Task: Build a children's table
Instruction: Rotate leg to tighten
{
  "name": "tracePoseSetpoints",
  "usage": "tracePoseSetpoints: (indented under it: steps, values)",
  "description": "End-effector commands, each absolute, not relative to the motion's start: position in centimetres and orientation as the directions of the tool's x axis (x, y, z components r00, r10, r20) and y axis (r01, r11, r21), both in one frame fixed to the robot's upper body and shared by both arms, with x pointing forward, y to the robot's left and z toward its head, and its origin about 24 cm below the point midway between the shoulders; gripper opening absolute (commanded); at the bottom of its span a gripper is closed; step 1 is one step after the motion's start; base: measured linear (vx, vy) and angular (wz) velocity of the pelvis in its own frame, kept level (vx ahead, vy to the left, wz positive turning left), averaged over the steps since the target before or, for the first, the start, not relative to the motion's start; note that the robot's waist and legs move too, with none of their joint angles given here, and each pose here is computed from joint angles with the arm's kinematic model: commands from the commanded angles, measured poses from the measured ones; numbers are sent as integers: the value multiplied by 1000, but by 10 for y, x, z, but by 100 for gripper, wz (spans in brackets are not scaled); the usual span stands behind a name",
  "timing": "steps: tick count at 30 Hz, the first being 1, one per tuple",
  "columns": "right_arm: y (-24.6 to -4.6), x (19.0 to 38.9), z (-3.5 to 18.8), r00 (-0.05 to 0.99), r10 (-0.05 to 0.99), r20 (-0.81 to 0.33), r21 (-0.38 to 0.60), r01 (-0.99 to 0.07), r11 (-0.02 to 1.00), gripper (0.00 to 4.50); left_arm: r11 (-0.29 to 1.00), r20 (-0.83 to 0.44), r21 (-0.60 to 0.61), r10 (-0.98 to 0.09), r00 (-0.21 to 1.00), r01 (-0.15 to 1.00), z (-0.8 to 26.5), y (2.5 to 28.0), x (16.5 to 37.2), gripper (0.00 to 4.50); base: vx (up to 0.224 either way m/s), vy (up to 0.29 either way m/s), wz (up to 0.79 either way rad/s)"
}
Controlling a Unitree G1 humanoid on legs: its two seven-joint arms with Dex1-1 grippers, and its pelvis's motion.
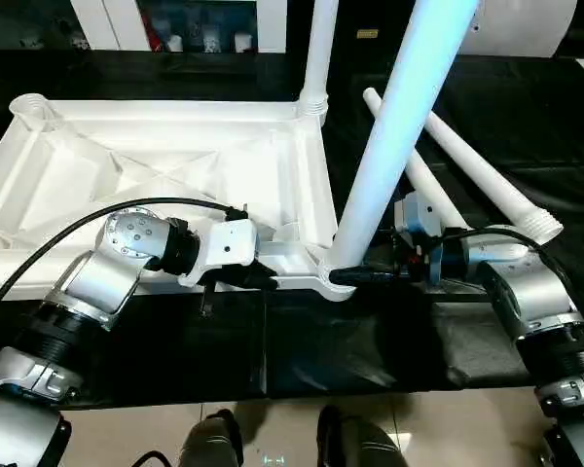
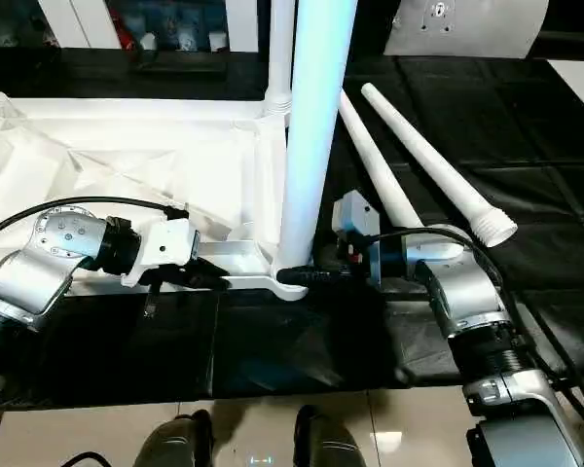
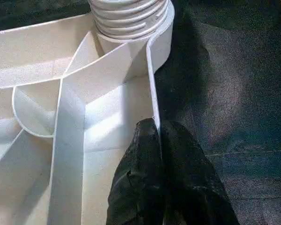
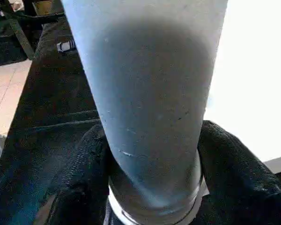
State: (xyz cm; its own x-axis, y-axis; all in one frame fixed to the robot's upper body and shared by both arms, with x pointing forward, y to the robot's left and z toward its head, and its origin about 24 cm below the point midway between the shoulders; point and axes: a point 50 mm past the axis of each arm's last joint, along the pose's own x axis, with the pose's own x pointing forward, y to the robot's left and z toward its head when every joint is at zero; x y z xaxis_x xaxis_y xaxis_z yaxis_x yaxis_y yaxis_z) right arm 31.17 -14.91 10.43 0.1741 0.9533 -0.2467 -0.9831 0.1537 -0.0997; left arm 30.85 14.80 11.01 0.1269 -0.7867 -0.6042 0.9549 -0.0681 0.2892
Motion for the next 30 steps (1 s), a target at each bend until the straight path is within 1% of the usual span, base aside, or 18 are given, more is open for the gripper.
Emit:
tracePoseSetpoints:
  steps: [1, 3, 5, 8, 12, 19, 20, 22, 23, 24, 26, 30]
  values:
    - [-145, 309, 100, 143, 954, -263, -56, -990, 133, 312, -139, -659, 253, -750, 65, 958, 100, 144, 305, 0, 0, 0, 0]
    - [-146, 308, 100, 133, 956, -263, -47, -991, 125, 312, -138, -658, 253, -750, 65, 958, 100, 144, 305, 0, 0, 0, 0]
    - [-146, 307, 99, 130, 954, -270, -54, -991, 120, 346, -136, -658, 254, -750, 68, 958, 100, 144, 305, 0, 0, 0, 0]
    - [-146, 306, 96, 153, 947, -283, -96, -987, 131, 364, -137, -659, 254, -749, 67, 957, 100, 144, 306, 0, 0, 0, 0]
    - [-146, 308, 96, 177, 943, -282, -97, -983, 156, 364, -140, -661, 254, -748, 66, 957, 101, 144, 306, 0, 0, 0, 0]
    - [-147, 308, 93, 175, 937, -304, -74, -984, 160, 364, -142, -664, 256, -744, 67, 956, 101, 145, 307, 0, 0, 0, 0]
    - [-147, 308, 92, 175, 936, -307, -67, -984, 162, 337, -142, -664, 256, -744, 68, 956, 101, 145, 307, 0, 0, 0, 0]
    - [-147, 309, 92, 177, 936, -305, -61, -984, 166, 329, -141, -665, 256, -744, 68, 956, 102, 145, 307, 0, 0, 0, 0]
    - [-145, 309, 92, 177, 940, -293, -50, -984, 170, 310, -141, -665, 257, -744, 70, 956, 102, 146, 307, 0, 0, 0, 0]
    - [-145, 309, 92, 174, 941, -290, -49, -985, 167, 310, -141, -665, 257, -744, 69, 956, 102, 146, 307, 0, 0, 0, 0]
    - [-145, 309, 93, 172, 942, -288, -49, -985, 165, 288, -141, -665, 257, -744, 69, 956, 102, 146, 307, 0, 0, 0, 0]
    - [-144, 307, 92, 161, 948, -276, -32, -987, 159, 279, -139, -665, 252, -744, 67, 958, 101, 147, 306, 0, 0, 0, 0]
